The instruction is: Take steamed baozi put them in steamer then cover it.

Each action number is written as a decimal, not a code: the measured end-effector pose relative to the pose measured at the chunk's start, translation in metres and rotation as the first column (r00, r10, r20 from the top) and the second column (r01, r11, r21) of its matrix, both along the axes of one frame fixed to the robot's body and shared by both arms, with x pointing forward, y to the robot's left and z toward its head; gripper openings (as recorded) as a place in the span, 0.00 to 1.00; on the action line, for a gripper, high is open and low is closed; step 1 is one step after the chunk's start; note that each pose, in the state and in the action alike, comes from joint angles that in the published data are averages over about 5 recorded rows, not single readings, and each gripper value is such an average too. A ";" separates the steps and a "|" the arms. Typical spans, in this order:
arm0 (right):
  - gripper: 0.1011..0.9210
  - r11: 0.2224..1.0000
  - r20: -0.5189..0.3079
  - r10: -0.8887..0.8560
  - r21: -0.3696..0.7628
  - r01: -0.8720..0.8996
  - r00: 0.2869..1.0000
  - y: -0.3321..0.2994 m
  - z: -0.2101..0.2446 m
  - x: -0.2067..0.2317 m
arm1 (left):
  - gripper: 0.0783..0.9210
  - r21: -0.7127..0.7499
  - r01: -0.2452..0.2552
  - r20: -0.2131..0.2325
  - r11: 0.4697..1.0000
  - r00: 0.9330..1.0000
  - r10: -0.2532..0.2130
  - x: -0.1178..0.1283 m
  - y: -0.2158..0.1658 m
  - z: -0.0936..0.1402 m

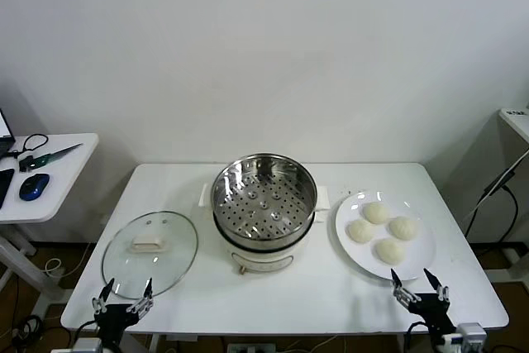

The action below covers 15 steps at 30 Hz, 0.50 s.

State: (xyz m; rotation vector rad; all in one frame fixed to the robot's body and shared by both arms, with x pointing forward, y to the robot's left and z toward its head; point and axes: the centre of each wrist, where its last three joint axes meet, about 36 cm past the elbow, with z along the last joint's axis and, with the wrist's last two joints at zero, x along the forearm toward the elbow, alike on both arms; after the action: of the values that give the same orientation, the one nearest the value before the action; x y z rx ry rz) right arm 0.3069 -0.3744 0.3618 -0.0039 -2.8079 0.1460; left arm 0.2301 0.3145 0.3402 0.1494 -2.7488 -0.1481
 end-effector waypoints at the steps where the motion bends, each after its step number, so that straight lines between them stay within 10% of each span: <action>1: 0.88 1.000 0.005 0.006 -0.011 -0.005 1.000 -0.002 0.003 0.007 | 0.88 -0.001 0.001 0.000 1.000 1.000 -0.001 0.000 0.000 0.000; 9: 0.88 0.951 -0.013 0.215 -0.225 -0.212 0.977 -0.028 0.062 0.120 | 0.88 -0.007 0.012 0.006 1.000 1.000 -0.012 0.002 -0.004 0.001; 15: 0.88 0.760 -0.172 0.471 -0.418 -0.497 0.865 -0.039 0.121 0.197 | 0.88 -0.006 0.015 0.016 1.000 1.000 -0.015 0.002 -0.005 0.003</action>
State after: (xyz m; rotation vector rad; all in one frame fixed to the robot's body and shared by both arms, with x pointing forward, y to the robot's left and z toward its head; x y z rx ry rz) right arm 0.5042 -0.4132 0.4824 0.6155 -2.5812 0.9035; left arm 0.2323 0.3093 0.3428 0.1281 -2.7662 -0.1426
